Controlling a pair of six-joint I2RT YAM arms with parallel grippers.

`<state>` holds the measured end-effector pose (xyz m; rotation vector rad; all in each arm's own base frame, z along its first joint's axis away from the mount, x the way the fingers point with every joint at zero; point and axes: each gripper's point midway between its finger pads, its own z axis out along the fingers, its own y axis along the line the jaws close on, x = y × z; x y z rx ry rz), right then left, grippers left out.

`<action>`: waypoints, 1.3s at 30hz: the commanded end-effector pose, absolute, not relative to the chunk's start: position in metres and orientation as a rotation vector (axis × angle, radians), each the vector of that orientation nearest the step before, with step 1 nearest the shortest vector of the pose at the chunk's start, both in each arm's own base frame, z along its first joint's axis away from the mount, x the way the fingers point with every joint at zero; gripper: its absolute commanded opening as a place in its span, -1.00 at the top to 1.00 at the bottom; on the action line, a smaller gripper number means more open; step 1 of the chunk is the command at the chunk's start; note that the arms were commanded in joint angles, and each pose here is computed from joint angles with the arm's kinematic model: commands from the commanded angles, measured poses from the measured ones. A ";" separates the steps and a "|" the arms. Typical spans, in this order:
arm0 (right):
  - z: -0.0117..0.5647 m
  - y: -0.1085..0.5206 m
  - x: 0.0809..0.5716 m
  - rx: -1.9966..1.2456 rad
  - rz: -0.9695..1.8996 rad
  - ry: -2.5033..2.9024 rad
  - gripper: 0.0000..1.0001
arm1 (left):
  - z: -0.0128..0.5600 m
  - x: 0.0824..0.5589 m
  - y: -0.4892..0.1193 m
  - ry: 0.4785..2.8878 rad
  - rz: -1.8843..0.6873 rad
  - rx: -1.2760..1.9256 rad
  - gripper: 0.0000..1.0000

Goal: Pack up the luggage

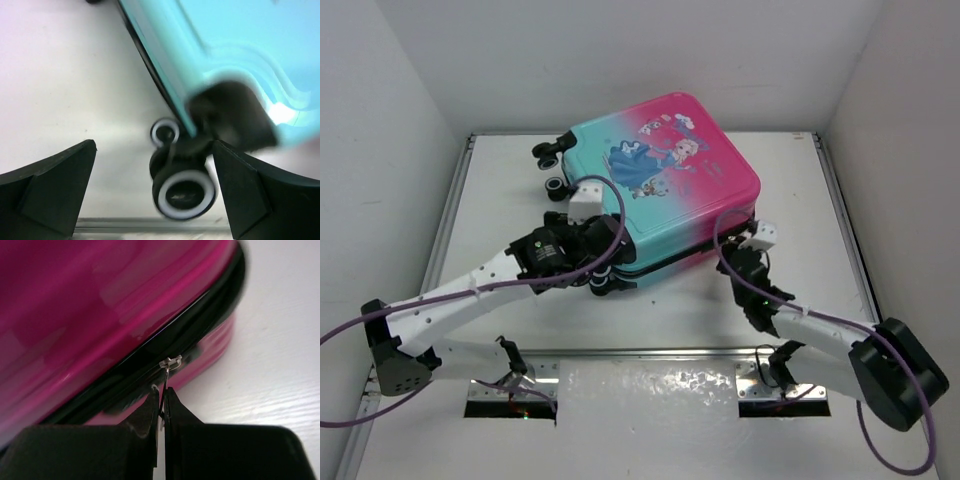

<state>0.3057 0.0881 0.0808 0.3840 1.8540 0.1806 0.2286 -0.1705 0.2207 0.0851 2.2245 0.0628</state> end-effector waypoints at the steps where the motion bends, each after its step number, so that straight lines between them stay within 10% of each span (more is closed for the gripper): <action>1: 0.063 0.111 0.279 0.317 0.159 1.900 1.00 | 0.280 0.251 -0.145 1.990 0.010 -0.412 -0.99; 12: 0.058 0.178 0.271 0.117 0.153 1.924 1.00 | 0.269 0.214 -0.187 1.952 -0.815 -0.937 -1.00; 22: 0.059 0.086 0.300 0.247 -0.014 1.935 1.00 | 0.233 0.222 -0.225 2.026 -0.862 -1.187 -1.00; 39: 0.069 0.109 0.309 0.147 0.195 1.949 1.00 | 0.193 0.232 -0.176 1.751 -0.639 -1.607 -0.81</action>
